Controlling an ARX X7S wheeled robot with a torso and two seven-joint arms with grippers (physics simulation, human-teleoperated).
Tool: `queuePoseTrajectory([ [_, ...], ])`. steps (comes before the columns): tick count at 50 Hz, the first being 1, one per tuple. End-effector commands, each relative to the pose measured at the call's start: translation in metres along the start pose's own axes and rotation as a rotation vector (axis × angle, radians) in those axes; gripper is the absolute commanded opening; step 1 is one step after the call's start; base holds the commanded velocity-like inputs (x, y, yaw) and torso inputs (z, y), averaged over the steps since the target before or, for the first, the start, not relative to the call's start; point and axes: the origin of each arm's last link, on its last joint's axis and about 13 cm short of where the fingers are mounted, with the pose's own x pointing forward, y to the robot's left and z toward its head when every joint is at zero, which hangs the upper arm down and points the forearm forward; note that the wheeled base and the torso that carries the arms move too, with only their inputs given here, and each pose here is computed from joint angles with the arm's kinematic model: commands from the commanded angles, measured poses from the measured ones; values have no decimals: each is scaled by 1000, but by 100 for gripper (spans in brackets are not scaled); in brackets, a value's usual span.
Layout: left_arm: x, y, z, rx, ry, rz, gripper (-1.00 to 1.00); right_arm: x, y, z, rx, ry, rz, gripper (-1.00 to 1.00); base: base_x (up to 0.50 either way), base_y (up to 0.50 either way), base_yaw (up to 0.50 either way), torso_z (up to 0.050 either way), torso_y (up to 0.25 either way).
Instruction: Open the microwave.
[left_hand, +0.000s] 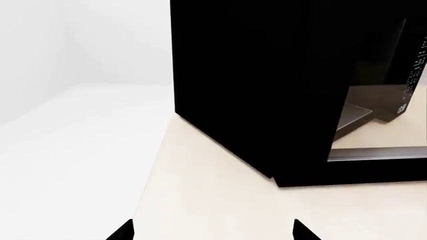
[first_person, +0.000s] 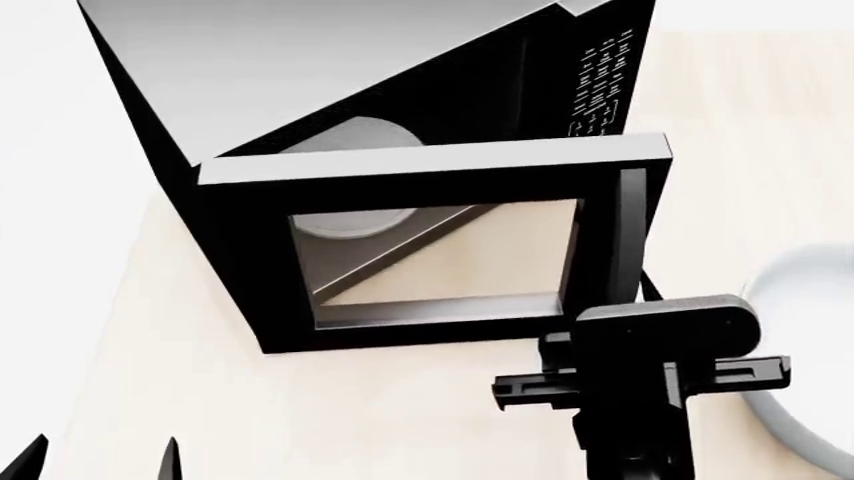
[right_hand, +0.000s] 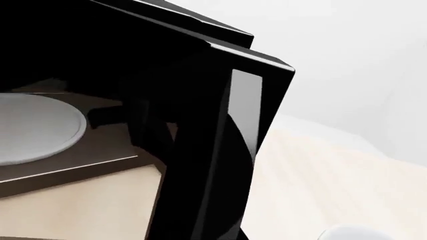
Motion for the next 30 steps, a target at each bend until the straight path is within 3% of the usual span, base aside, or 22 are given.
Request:
queuePoseTrajectory([
  [1,-1,-1,0,1,1,-5,100,-10,21,2,119,-1,181,-100,0,0,0,0,0],
  [11,-1,0,1,1,-1,-3,100,-10,21,3,125,-4,183,-100,0,0,0,0,0],
  [12,0,0,1,1,-1,-2,100,-9,21,2,123,-1,183,100,0,0,0,0,0],
  [30,1,0,1,-1,1,0,100,-11,14,0,141,-7,157,100,0,0,0,0,0],
])
